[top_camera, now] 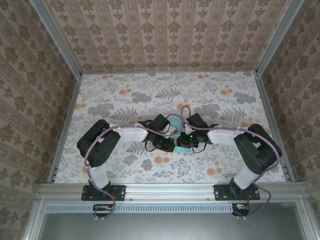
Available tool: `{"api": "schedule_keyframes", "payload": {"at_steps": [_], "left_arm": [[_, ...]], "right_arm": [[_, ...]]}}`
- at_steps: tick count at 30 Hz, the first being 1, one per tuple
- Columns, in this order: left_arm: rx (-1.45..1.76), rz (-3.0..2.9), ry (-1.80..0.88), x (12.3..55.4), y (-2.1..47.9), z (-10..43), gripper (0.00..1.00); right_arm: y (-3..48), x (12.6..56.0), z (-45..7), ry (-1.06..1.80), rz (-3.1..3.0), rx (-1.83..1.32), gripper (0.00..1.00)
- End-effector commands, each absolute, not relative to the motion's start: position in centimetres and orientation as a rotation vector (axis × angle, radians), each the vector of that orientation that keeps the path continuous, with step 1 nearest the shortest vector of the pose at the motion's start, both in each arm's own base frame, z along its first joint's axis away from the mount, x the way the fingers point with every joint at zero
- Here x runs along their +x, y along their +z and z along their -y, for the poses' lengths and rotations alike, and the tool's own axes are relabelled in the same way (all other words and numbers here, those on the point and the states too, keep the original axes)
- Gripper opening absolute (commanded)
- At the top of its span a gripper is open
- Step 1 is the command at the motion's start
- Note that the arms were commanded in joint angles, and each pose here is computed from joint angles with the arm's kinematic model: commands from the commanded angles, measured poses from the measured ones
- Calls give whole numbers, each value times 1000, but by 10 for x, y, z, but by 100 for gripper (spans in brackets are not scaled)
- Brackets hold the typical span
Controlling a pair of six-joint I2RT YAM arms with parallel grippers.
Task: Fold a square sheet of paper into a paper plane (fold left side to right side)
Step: Fold the triangle a second time at the center of the table.
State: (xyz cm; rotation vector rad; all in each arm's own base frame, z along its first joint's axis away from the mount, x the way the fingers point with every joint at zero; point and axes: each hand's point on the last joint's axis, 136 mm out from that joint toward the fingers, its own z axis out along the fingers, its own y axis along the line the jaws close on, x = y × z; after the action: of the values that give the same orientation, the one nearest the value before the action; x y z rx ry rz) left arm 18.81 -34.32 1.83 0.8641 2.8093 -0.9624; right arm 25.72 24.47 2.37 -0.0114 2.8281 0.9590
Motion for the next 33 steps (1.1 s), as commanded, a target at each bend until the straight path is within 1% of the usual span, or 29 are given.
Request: {"api": "schedule_keyframes", "payload": {"at_steps": [1, 8, 14, 24, 33], "left_arm": [[899, -2894, -825, 177, -2, 326, 9], [902, -2894, -820, 177, -2, 326, 8], [904, -2895, -815, 176, -2, 326, 9], [908, -2899, -804, 177, -3, 325, 9], [910, -2907, -796, 175, -5, 322, 9]], "right_arm": [[41, 263, -250, 980, -2784, -38, 0], [41, 264, -251, 989, -2778, -36, 0], [28, 265, -253, 982, -2806, -25, 0], [4, 259, -240, 858, -2895, -29, 0], [-3, 262, -222, 752, -2925, -25, 0]]}}
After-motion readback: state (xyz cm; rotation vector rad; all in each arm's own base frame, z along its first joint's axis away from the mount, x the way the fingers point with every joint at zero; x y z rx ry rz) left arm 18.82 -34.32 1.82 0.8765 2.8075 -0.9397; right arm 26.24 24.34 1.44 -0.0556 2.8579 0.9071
